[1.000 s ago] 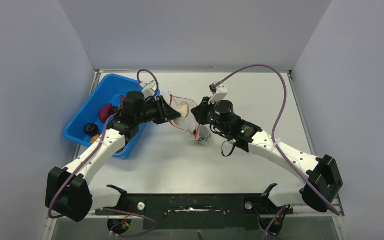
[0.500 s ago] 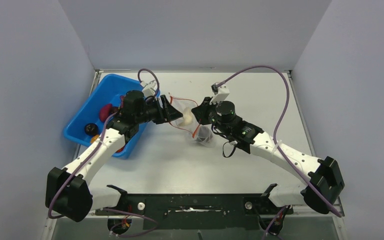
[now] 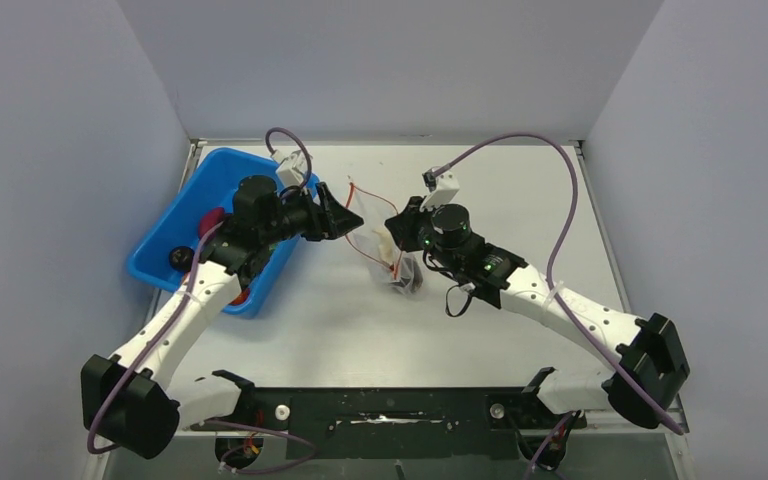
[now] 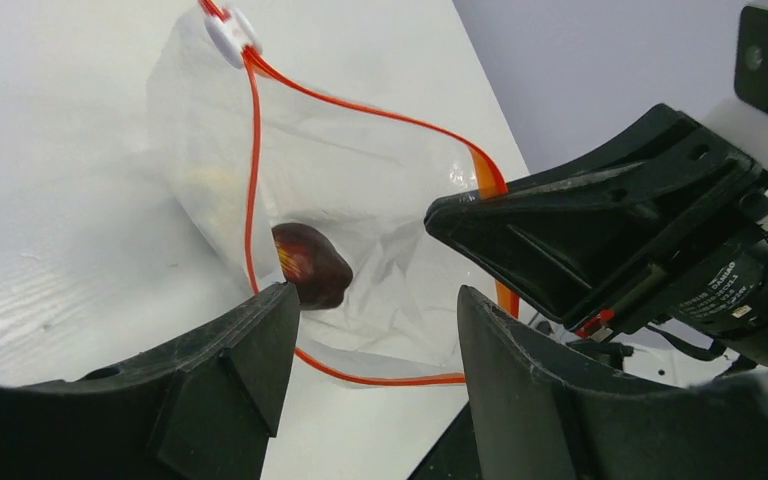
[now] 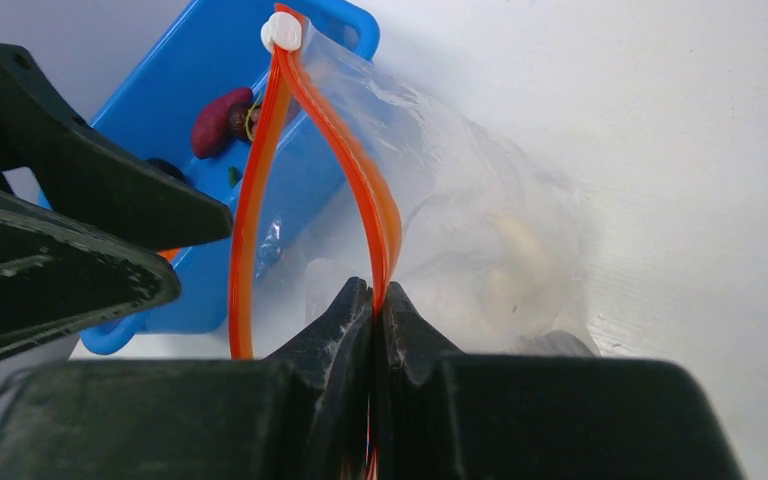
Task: Place the food in the zip-top bag and seal the zipper
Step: Place the fake vegetable in the zipper food storage bag, then pick up the fake fruit from the bin.
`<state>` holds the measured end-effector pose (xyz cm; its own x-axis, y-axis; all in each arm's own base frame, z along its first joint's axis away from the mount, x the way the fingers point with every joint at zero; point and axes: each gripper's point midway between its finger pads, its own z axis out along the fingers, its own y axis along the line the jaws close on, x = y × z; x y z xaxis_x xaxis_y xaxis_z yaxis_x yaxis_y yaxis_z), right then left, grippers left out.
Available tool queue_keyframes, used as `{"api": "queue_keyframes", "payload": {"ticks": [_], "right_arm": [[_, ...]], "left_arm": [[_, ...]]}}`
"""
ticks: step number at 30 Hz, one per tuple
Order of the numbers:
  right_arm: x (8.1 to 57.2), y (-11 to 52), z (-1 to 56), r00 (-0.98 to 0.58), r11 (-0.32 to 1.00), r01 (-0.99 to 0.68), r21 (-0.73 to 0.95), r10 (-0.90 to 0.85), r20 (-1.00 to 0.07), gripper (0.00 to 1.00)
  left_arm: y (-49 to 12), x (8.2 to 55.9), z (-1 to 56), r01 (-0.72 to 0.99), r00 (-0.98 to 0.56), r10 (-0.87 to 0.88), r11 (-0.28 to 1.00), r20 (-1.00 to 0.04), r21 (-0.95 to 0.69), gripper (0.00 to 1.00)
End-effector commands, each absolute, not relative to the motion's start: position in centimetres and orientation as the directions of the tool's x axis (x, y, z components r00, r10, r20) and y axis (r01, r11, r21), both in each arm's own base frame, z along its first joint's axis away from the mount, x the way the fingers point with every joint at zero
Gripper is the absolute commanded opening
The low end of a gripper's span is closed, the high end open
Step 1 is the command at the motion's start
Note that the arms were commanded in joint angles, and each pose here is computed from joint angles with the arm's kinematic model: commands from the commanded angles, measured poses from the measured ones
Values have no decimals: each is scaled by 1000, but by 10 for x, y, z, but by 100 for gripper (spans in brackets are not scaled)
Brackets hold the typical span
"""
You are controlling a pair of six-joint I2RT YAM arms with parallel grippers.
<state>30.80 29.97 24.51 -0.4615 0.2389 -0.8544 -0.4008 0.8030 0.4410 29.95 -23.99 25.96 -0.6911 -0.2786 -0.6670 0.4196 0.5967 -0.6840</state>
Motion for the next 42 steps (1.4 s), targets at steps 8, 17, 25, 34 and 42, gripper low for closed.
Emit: {"api": "queue_keyframes", "payload": {"ticks": [8,17,25,34,42], "right_arm": [[306,268,274,-352,829,-370,419,292,-889,0],[301,259,268,-358,838,-350,418,293,-887,0],[298,253,274,-340,840,-359,406,287,-896,0],[297,250,279,-335,841,-363,401,284,-899,0],[297,250,278,-338,836,-360,415,298,-893,0]], "left_arm": [[-174,331,314,362,-418,-273,825,-867,-434,58],[-89,374,277,85,-431,-354,900,-830,-428,53],[-7,407,228,-192,-423,-437,899,-794,-393,55],[44,426,179,-382,-303,-635,764,-711,-520,55],[68,434,138,-487,-263,-754,642,-602,-592,41]]}}
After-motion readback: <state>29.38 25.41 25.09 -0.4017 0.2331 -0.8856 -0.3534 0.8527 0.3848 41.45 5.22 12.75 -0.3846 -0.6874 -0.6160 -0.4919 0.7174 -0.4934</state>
